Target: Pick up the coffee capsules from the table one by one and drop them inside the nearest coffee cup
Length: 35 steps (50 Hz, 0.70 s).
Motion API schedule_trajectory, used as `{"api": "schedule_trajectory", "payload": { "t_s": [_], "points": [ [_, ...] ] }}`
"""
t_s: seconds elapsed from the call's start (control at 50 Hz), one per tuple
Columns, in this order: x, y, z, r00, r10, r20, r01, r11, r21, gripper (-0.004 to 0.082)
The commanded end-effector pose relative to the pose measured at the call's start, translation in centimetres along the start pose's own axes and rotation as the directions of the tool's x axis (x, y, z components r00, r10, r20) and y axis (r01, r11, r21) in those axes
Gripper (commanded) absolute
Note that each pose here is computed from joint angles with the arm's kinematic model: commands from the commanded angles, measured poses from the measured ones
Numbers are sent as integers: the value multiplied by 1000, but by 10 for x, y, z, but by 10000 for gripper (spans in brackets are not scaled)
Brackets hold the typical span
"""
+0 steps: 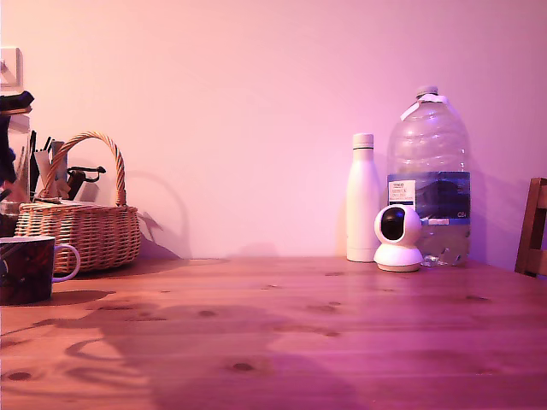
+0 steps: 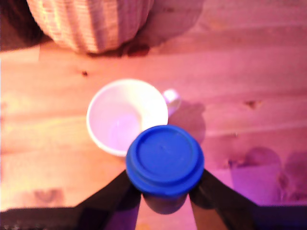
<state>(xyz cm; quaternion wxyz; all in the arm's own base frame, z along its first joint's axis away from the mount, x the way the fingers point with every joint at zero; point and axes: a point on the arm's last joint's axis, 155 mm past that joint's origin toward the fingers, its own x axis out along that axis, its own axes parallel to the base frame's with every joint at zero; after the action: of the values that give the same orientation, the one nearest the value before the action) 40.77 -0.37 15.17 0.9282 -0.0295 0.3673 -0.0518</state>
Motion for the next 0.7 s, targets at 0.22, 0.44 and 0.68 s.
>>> {"api": "schedule_trajectory", "payload": {
  "t_s": [0.22, 0.44, 0.68],
  "points": [
    [16, 3, 4, 999, 3, -45, -4, 1000, -19, 219],
    [31, 8, 9, 995, 16, -103, -18, 999, -26, 219],
    [44, 14, 11, 987, 35, -154, -40, 999, -31, 219]
  ]
}}
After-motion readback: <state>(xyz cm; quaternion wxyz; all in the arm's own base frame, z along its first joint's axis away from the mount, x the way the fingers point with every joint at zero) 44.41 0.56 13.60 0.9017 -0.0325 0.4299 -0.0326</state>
